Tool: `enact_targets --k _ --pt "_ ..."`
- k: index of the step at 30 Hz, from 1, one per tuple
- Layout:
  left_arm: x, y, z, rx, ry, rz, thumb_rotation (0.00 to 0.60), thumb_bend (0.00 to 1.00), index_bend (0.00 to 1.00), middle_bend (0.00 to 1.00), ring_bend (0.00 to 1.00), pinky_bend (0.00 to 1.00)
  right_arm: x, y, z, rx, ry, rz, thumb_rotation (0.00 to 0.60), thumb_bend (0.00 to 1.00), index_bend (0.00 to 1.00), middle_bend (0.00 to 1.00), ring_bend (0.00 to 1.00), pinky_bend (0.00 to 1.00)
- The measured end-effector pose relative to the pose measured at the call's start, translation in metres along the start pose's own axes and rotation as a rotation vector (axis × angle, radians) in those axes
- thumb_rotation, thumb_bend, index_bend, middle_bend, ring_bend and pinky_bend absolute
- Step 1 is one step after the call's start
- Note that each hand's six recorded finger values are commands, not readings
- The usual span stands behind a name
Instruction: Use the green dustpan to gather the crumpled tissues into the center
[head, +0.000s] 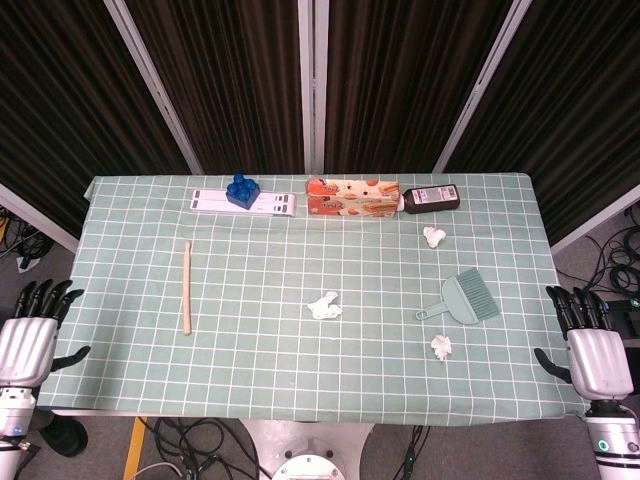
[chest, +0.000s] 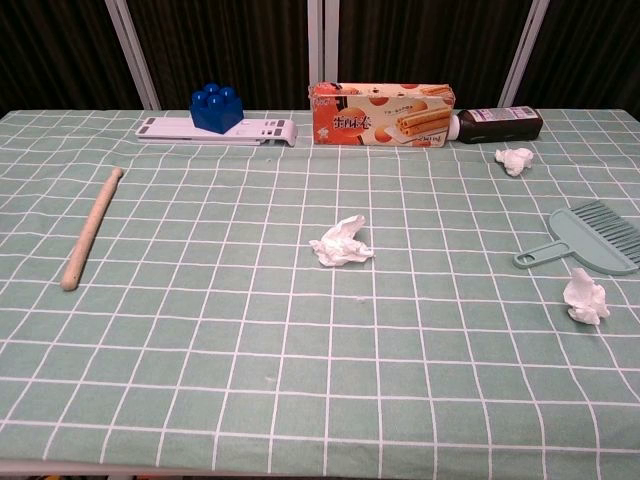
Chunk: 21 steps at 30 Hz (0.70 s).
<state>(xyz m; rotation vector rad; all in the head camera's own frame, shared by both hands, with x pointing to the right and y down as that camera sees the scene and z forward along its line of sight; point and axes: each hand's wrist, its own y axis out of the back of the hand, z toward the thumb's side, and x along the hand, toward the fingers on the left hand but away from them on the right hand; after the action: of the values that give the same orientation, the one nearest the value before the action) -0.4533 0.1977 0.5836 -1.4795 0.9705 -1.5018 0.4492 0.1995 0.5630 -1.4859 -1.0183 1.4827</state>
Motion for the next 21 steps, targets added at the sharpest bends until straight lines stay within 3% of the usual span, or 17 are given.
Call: enact_targets --k 11,16,21 --pt "-0.006 0.000 0.001 -0.006 0.001 0.013 0.600 0.00 0.19 0.11 0.06 0.05 -0.002 -0.004 0.007 -0.049 0.043 0.020 0.600 0.13 0.06 0.14 0.00 0.01" --pt "-0.008 0.001 0.001 -0.014 -0.003 0.015 0.600 0.00 0.19 0.11 0.06 0.05 -0.018 -0.013 0.023 -0.069 0.113 0.064 0.600 0.16 0.18 0.24 0.03 0.07" --pt "-0.011 0.002 -0.002 -0.023 0.003 0.019 0.600 0.00 0.19 0.11 0.06 0.05 -0.050 -0.034 0.045 -0.054 0.206 0.161 0.600 0.17 0.30 0.29 0.05 0.09"
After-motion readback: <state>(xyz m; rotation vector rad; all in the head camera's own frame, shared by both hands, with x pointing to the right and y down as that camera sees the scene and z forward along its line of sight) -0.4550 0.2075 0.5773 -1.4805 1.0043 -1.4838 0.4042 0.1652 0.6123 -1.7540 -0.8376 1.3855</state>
